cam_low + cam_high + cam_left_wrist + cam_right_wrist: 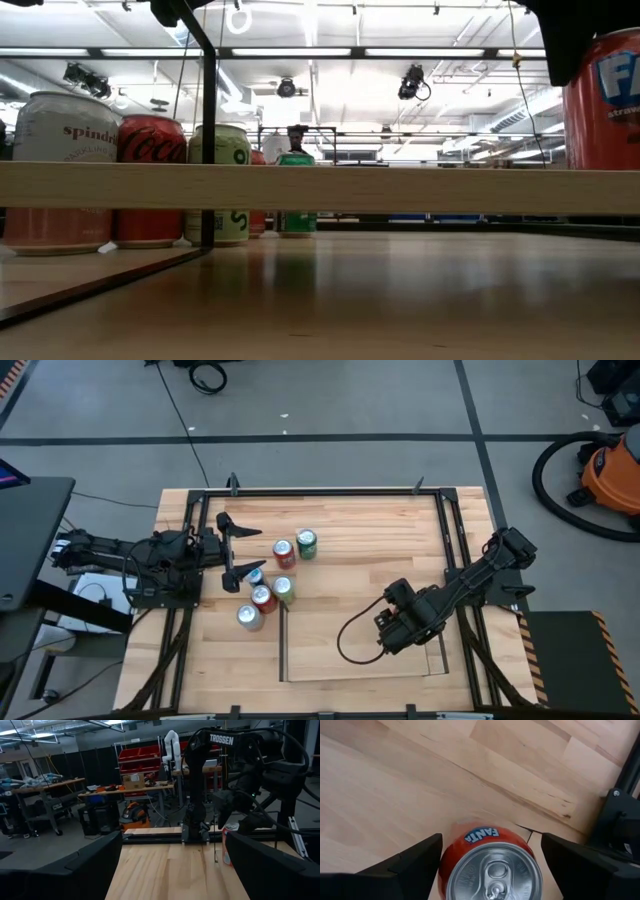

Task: Place canned beverage on shelf
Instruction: Put the bottom red soda can on the shelf, then put the green soda can on the shelf

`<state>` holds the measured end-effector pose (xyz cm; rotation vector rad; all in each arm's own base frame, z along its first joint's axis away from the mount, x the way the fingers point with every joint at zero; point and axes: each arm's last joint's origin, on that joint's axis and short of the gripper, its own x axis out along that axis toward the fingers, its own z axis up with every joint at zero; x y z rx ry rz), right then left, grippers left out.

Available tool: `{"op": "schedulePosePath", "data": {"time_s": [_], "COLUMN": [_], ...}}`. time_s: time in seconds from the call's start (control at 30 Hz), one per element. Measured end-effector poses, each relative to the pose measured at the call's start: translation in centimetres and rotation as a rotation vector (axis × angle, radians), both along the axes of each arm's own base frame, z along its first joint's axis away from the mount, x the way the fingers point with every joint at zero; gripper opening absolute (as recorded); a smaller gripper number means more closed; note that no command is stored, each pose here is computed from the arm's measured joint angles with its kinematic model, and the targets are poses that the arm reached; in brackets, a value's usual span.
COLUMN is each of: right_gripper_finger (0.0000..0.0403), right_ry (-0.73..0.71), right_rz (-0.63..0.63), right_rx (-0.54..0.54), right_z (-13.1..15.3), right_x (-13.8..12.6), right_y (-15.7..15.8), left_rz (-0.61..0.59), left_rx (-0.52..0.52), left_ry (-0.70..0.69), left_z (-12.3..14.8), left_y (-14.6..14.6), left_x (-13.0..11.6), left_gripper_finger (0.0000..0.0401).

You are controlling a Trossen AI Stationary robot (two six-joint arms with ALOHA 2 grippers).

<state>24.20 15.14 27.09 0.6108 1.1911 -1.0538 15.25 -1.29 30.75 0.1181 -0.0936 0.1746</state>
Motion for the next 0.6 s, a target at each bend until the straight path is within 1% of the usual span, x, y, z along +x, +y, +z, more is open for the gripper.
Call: {"op": "schedulePosePath", "data": {"time_s": [0.27, 0.5, 0.6], "right_gripper_finger": [0.0348, 0.0348, 0.0348], "right_ry": [0.002, -0.025, -0.049], "right_rz": [0.003, 0.038, 0.066], "right_rx": [-0.013, -0.074, -0.117], "right_z": [0.02, 0.09, 0.14], "right_x": [-0.05, 0.09, 0.30], "right_y": [-0.06, -0.31, -0.51], "left_rz": [0.001, 0.000, 0.000], "left_rx": [0.000, 0.000, 0.007], "left_ry": [0.001, 0.025, 0.042], "left_z": [-0.02, -0.24, -0.40], "left_y": [0.01, 0.00, 0.00], "left_x": [0.00, 0.03, 0.03], "left_gripper_finger": [0.0368, 0.0368, 0.0368]}}
